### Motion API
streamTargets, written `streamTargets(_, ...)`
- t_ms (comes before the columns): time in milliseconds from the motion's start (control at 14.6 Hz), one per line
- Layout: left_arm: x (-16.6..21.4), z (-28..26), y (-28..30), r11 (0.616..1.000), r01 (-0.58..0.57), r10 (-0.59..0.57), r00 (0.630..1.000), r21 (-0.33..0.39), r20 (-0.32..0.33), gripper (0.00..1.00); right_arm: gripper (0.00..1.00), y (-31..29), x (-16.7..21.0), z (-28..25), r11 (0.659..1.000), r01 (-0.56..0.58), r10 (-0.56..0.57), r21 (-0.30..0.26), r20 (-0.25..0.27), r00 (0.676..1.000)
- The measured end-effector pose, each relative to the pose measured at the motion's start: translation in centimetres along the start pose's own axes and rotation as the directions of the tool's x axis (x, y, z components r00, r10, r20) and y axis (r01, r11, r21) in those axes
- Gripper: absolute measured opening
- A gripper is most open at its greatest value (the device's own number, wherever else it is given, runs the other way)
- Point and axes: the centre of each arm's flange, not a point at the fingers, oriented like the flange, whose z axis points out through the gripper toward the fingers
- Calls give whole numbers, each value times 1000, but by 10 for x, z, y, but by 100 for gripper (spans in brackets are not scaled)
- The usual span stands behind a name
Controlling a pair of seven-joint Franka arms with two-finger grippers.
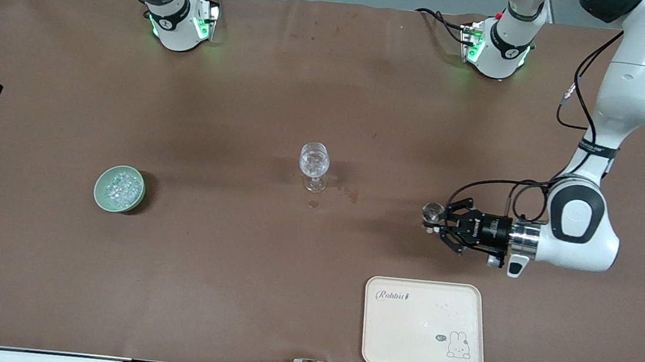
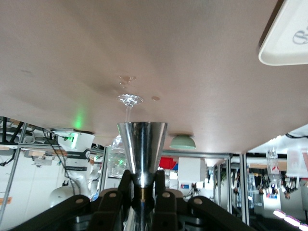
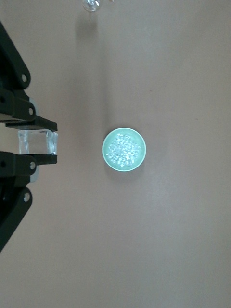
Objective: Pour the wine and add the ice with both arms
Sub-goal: 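Move the left gripper's jigger to the glass while the right gripper lifts ice, then tilt the jigger over the wine glass with the left gripper to pour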
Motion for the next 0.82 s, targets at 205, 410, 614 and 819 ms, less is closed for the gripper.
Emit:
streamTargets(205, -40, 31, 4, 999, 33, -33, 998, -2, -45, 22, 23, -1, -2, -6, 1000, 3, -3, 0, -16, 1000)
streamTargets(410, -90, 63, 2, 999, 40, -40, 996, 0, -82, 22, 23, -6, -1, -11, 1000, 11, -11, -1, -6, 1000)
streamTargets(614, -134, 91, -7, 999, 43, -41, 991, 18, -129, 22, 23, -16, 7, -6, 1000, 28, -28, -3, 20, 999)
streamTargets(819, -157, 115, -17, 998, 51, -40, 976, 44, -216, 22, 23, -20, 14, 4, 999, 35, -35, -4, 40, 999)
